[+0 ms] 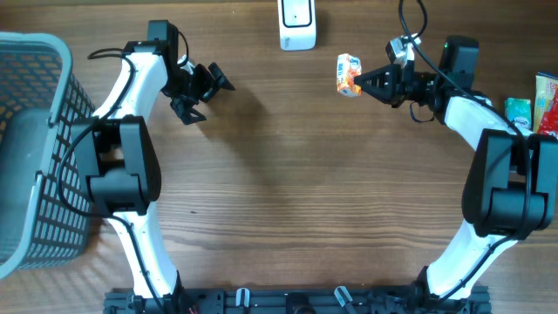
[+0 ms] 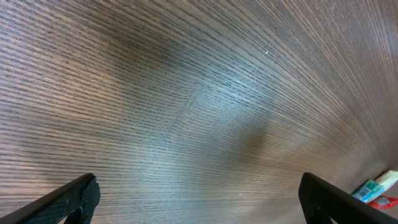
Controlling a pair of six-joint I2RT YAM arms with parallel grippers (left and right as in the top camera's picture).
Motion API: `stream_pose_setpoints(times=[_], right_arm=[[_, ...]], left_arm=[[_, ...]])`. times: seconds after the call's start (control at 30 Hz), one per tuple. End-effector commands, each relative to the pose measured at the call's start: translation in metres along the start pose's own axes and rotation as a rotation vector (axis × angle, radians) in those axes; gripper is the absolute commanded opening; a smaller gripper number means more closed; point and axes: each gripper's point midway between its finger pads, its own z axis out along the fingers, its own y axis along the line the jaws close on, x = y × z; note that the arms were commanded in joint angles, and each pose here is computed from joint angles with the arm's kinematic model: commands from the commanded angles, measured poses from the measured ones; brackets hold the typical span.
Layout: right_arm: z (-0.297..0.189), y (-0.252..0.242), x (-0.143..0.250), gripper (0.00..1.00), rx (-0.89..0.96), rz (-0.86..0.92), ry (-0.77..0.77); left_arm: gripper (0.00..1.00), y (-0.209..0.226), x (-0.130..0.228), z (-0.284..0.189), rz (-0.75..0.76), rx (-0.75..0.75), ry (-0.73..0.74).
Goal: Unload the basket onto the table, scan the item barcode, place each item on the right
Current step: 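Lift the orange pack and carry it up toward the scanner, then hold the orange pack in front of the scanner window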
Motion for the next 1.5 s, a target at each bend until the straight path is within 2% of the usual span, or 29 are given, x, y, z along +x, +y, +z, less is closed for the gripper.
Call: stream_pose_setpoints(times=[0.0,0.27,0.43,0.57,0.73,0.83,0.93,1.0,1.03,1.13,1.2,1.3,1.37,1.4,1.47], right_arm=[[-0.001,0.011,0.004,0.04,-0.047,0.006,0.043],[0.001,0.018,-0.002,0.04,-0.046,-0.201,0.049],[0.040,0.028,0.013,0.04,-0.075,-0.318,0.142],[0.045,0.030,0.014,0.04,-0.074,-0.279,0.157],[0.010,0.026,-0.003,0.04,-0.044,-0.166,0.074],[-0.007,0.021,-0.007,0.04,-0.035,-0.168,0.033],[-0.003,0.017,-0.012,0.04,-0.012,-0.181,0.006],[0.012,0.007,-0.032,0.04,0.066,-0.052,-0.102],[0.027,0.018,-0.041,0.04,0.069,-0.167,-0.130],[0.062,0.033,-0.058,0.05,0.092,-0.281,-0.198],[0.077,0.024,-0.071,0.05,0.187,-0.285,-0.238],[0.076,-0.022,-0.099,0.05,0.691,-0.341,-0.347],[0.068,-0.016,-0.115,0.05,1.025,-0.495,-0.401],[0.067,-0.006,-0.121,0.05,1.133,-0.578,-0.428],[0.073,0.021,-0.134,0.05,1.365,-0.843,-0.479]], left_arm=[[1.00,-0.003,0.000,-0.008,0.019,0.008,-0.016],[1.00,-0.003,0.000,-0.008,0.019,0.008,-0.016],[1.00,-0.003,0.000,-0.008,0.019,0.008,-0.016],[1.00,-0.003,0.000,-0.008,0.019,0.008,-0.016],[1.00,-0.003,0.000,-0.008,0.019,0.008,-0.016],[1.00,-0.003,0.000,-0.008,0.019,0.008,-0.016],[1.00,-0.003,0.000,-0.008,0.019,0.008,-0.016],[1.00,-0.003,0.000,-0.008,0.019,0.008,-0.016],[1.00,-0.003,0.000,-0.008,0.019,0.008,-0.016],[1.00,-0.003,0.000,-0.008,0.019,0.008,-0.016],[1.00,-0.003,0.000,-0.008,0.019,0.008,-0.016],[1.00,-0.003,0.000,-0.008,0.019,0.008,-0.016],[1.00,-0.003,0.000,-0.008,0.019,0.008,-0.016],[1.00,-0.003,0.000,-0.008,0.019,0.008,-0.016],[1.00,-0.003,0.000,-0.008,0.019,0.008,-0.016]])
